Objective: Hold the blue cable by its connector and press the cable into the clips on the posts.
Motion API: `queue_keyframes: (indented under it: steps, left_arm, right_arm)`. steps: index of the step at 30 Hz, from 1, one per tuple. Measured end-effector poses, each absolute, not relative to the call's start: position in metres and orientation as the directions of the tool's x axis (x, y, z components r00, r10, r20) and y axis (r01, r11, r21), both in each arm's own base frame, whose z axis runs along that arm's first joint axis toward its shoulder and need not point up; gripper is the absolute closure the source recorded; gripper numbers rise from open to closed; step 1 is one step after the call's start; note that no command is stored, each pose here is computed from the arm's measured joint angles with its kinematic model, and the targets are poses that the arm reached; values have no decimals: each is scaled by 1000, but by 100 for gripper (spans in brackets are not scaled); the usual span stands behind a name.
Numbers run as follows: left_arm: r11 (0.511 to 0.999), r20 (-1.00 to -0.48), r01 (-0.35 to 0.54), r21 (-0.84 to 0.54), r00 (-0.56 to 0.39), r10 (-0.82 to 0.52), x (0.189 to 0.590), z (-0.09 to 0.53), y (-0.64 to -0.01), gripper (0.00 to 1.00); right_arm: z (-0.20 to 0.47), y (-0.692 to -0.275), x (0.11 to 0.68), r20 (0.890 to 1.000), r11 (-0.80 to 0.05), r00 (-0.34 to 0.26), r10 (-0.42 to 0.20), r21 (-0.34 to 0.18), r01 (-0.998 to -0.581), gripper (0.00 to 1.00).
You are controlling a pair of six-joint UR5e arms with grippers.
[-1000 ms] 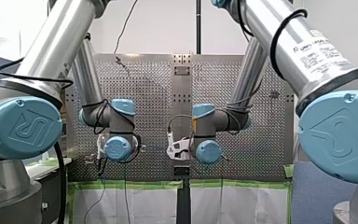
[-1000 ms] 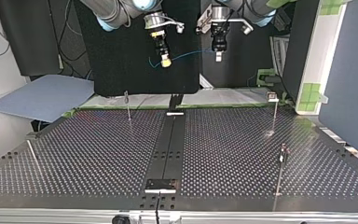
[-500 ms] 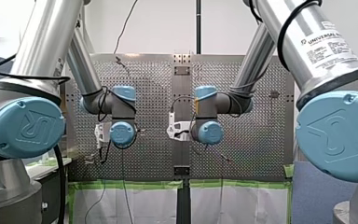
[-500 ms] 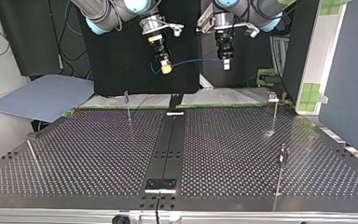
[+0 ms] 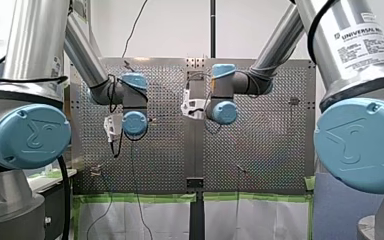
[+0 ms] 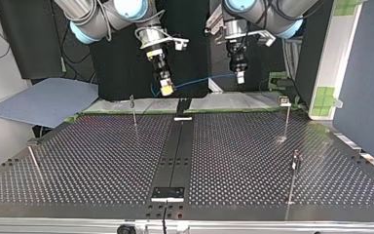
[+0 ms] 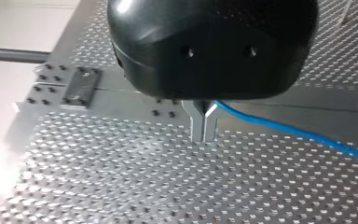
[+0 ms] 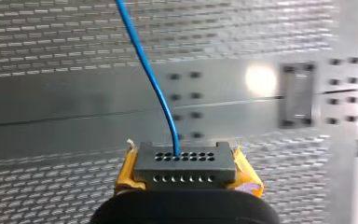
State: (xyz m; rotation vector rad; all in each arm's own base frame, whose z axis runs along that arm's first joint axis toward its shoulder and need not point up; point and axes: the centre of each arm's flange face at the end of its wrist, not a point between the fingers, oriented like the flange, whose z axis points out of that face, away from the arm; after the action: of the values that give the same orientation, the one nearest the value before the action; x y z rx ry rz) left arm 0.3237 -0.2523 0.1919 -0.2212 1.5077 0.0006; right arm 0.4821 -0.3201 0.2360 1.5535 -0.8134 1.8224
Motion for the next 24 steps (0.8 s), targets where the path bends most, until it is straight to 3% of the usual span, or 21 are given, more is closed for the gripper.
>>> queue_keyframes:
  steps: [5,14,24]
  left_arm:
    - [975,-982,-131,-177,93,-166,329,217,-252,100]
    - [965,-964,-122,-234,161,-213,343,273,-253,100]
    - [951,-940,-131,-279,242,-242,354,338,-245,100]
  right_arm:
    - [270,-329,483,982,-636,-165,92,-69,-768,100]
    - [330,-341,485,957,-658,-239,164,-74,-750,100]
    - [330,-360,505,953,-678,-252,165,-76,-731,100]
